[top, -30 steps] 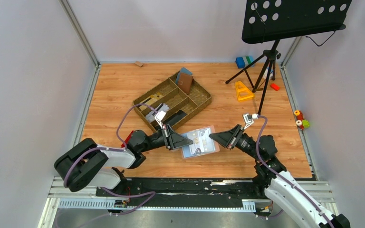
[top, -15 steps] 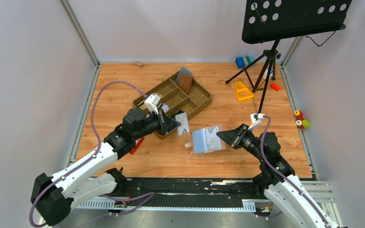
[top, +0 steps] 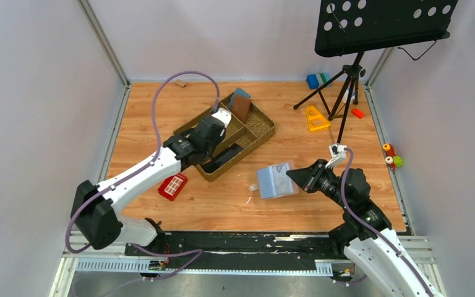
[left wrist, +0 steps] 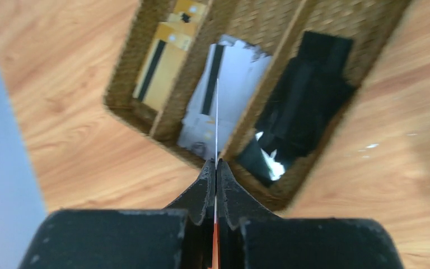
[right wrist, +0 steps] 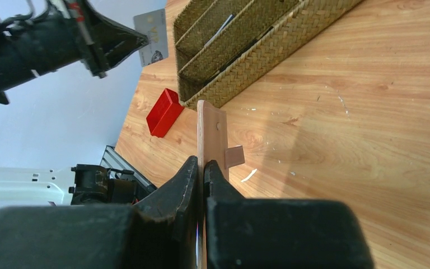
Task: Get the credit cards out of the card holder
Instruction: Place the credit card in the storage box.
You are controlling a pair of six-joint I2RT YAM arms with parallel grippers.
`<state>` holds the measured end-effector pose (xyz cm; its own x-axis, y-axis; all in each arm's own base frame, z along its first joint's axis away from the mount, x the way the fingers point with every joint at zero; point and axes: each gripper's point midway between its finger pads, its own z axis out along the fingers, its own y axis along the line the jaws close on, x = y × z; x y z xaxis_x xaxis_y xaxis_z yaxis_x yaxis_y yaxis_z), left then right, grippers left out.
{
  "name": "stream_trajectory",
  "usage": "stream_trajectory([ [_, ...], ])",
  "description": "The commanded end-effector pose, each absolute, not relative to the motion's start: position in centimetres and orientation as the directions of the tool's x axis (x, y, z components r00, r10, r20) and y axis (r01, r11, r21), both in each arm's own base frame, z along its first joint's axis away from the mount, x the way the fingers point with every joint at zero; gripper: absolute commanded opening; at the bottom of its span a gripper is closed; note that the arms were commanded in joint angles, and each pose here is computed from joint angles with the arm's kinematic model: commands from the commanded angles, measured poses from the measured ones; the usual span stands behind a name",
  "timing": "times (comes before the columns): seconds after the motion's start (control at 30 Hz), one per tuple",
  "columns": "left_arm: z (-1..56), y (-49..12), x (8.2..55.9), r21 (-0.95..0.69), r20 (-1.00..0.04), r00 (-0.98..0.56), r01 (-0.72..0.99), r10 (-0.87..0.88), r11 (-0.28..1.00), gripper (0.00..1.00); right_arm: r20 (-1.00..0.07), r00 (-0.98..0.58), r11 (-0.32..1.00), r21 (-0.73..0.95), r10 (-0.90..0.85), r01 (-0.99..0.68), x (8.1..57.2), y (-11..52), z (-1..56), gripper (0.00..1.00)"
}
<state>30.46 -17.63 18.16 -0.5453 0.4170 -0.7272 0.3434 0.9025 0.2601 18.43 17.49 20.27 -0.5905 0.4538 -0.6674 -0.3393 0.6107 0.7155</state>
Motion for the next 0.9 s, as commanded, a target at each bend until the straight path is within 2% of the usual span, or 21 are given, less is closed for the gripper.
stream_trajectory([
  [0.0, 20.2, -15.7, 33.4, 0.538, -0.639, -0.459, 0.305, 0.617, 0.786, 0.0, -0.73, -0.525, 0.609, 0.67, 0.438, -0.424, 18.7, 17.6, 23.7, 0.0],
  [0.13, 18.8, -15.5, 35.0, 0.663, -0.508, -0.448, 0.342, 0.735, 0.666, 0.0, -0.738, -0.53, 0.605, 0.661, 0.418, -0.444, 18.7, 17.9, 23.8, 0.0],
  [0.27, 15.8, -15.9, 36.1, 0.72, -0.359, -0.46, 0.418, 0.812, 0.555, 0.0, -0.75, -0.527, 0.621, 0.644, 0.399, -0.446, 19.2, 18.0, 23.4, 0.0],
  [0.4, 13.4, -16.8, 37.4, 0.735, -0.297, -0.465, 0.446, 0.834, 0.51, 0.0, -0.753, -0.525, 0.619, 0.641, 0.397, -0.453, 19.5, 18.2, 23.2, 0.0],
  [0.67, 12.2, -16.9, 39.4, 0.806, -0.185, -0.479, 0.426, 0.858, 0.412, 0.01, -0.743, -0.538, 0.621, 0.651, 0.399, -0.438, 19.6, 18.2, 22.4, 0.0],
  [0.73, 12.2, -16.9, 39.3, 0.801, -0.199, -0.492, 0.416, 0.847, 0.43, 0.07, -0.743, -0.538, 0.629, 0.648, 0.399, -0.429, 19.6, 18.1, 22.2, 0.0],
  [0.8, 12.9, -16.6, 39.2, 0.804, -0.223, -0.524, 0.379, 0.822, 0.459, 0.3, -0.747, -0.532, 0.641, 0.641, 0.398, -0.422, 19.7, 17.8, 22.0, 0.0],
  [0.87, 13.7, -16.5, 38.9, 0.789, -0.267, -0.556, 0.343, 0.787, 0.51, 0.39, -0.747, -0.529, 0.655, 0.638, 0.401, -0.404, 20.0, 17.6, 21.5, 0.0],
])
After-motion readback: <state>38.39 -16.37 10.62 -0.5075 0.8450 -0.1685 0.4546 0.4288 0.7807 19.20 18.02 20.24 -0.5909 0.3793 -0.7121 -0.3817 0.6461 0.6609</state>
